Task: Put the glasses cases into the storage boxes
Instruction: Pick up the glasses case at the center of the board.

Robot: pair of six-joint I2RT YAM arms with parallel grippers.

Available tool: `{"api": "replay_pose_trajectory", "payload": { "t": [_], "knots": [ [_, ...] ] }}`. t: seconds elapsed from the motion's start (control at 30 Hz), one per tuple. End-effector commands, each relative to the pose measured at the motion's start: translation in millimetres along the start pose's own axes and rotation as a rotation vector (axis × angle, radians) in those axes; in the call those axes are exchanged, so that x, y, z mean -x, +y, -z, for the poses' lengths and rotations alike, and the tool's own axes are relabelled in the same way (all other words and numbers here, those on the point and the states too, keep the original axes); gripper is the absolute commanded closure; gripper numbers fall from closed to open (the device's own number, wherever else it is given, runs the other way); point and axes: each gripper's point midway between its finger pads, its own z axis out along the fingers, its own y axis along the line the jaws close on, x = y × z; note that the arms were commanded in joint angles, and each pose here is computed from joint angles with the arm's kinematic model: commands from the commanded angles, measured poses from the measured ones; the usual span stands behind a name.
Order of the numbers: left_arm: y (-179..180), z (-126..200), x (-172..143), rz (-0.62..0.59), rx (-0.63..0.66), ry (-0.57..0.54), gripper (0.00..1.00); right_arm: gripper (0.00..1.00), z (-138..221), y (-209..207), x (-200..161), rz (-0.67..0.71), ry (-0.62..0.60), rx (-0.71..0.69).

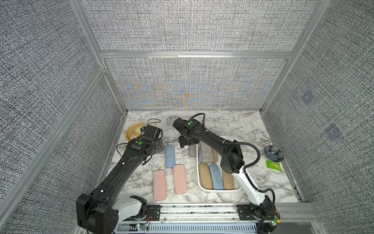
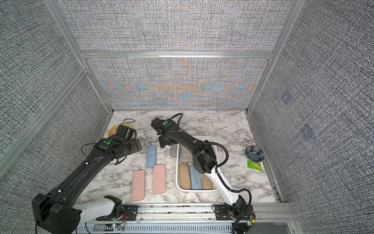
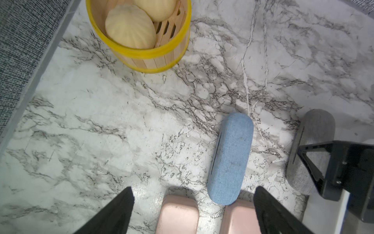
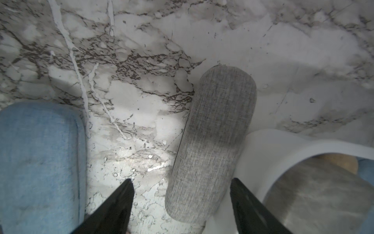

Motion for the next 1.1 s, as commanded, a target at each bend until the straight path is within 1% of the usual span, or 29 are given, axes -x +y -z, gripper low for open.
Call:
{"api": "replay_pose_trajectory", "payload": {
  "t": [0.0,0.1,0.27,0.37,0.6,0.7,0.83,0.93,1.07],
  "knots": [
    [-6.3,-2.9,-0.3,0.014,-0.028,0.018,0.08,0.24,-6.3,1.9,1.0,0.009,0.008,0.007],
    [-6.3,-4.4,-0.8,0.009,-0.025,0.026,0.09,0.24,-14.0,2.9,0.2,0.008,0.019,0.009],
    [-5.8,-7.5,-1.5,0.006,-0.014,0.035,0.09,0.24,-18.8,15.7,-5.1,0.011,0.043,0.060],
    [-7.2,-9.5,-1.3,0.008,-0.014,0.040,0.10,0.24,-15.0,25.6,-8.9,0.014,0.050,0.095],
    [-9.6,-12.4,1.6,0.015,-0.009,0.044,0.11,0.24,6.5,62.3,-14.7,0.030,0.055,0.257],
    [-10.9,-13.2,1.5,0.017,-0.012,0.048,0.12,0.25,18.7,56.2,-9.0,0.030,0.016,0.226],
    [-11.9,-14.0,-0.2,0.018,-0.017,0.057,0.12,0.24,24.4,19.8,7.8,0.005,-0.053,0.087],
    [-12.6,-15.0,-2.3,0.020,-0.022,0.066,0.12,0.24,11.7,-1.4,13.2,-0.010,-0.052,0.015],
    [-11.7,-16.8,-4.8,0.017,-0.016,0.078,0.12,0.24,-9.5,-4.1,14.7,0.004,-0.030,0.007]
  ]
}}
